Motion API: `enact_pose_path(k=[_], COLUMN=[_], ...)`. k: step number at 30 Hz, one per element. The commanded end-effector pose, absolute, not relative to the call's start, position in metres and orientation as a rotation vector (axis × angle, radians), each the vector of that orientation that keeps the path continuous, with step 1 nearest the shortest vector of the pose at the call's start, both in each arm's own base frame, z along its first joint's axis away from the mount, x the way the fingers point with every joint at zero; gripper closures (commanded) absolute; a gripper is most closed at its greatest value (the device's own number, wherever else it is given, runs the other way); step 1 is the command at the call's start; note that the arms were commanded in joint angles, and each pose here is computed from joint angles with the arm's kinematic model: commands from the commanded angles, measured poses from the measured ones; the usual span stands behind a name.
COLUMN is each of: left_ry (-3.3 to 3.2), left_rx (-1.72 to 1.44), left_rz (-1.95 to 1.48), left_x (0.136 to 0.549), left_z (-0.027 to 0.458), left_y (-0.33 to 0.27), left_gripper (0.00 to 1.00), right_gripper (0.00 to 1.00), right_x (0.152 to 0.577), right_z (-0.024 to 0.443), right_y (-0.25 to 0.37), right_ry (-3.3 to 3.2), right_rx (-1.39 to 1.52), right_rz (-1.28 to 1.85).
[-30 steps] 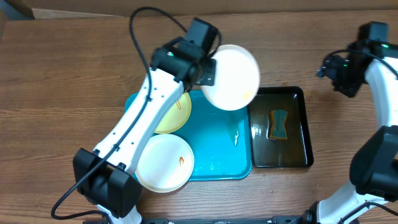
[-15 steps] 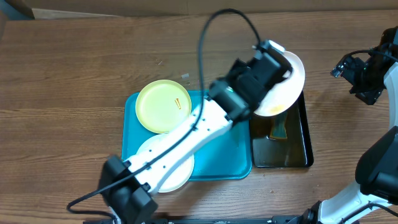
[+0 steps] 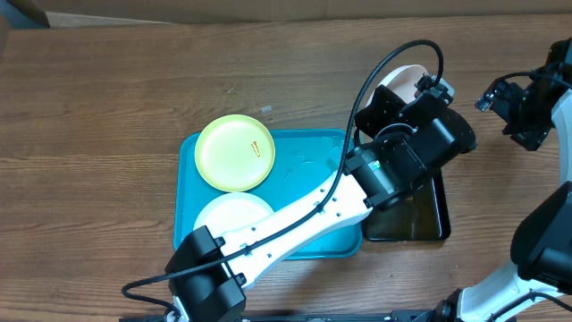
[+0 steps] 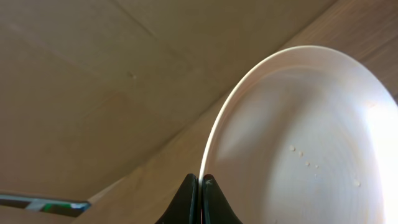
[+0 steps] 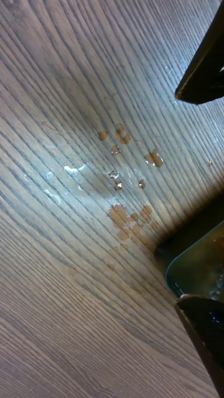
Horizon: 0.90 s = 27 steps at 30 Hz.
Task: Clean dirty plates on tray and stack at the side
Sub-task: 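Lift the white plate with the left gripper and place it left of the tray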
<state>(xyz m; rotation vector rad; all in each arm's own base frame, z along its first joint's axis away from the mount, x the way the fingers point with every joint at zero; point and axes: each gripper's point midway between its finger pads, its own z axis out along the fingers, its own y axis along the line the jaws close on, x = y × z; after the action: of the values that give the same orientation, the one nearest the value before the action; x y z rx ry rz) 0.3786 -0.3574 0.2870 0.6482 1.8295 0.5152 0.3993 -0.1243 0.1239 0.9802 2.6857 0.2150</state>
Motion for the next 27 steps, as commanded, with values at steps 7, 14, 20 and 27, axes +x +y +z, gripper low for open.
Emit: enact_pose_path(k=[7,14,20,27], left_ry=[1.81,1.985,2.19,2.467], left_rx=[0.637,0.723,0.594,0.265], left_rz=[0.555,0.234,-0.014,-0.394], left_x=[0.386,0.383,0.399,0.451], left_z=[0.3,0.259,0.232,0.211], left_y=[-0.348,-0.367,-0.348,-0.253], left_gripper=[0.96,0.96,0.96,0.96], right_gripper=[0.0,0.0,0.0,0.0], right_x=[0.402,0.402,0.402,0.402], right_z=[0.129,0.129,0.129,0.129], right_y=[-0.121,-0.121,-0.121,-0.121], right_ry=[2.674,2.674,2.674,2.674], right_rx=[0.96,0.96,0.96,0.96], right_rz=[0.222,0.222,0.222,0.222])
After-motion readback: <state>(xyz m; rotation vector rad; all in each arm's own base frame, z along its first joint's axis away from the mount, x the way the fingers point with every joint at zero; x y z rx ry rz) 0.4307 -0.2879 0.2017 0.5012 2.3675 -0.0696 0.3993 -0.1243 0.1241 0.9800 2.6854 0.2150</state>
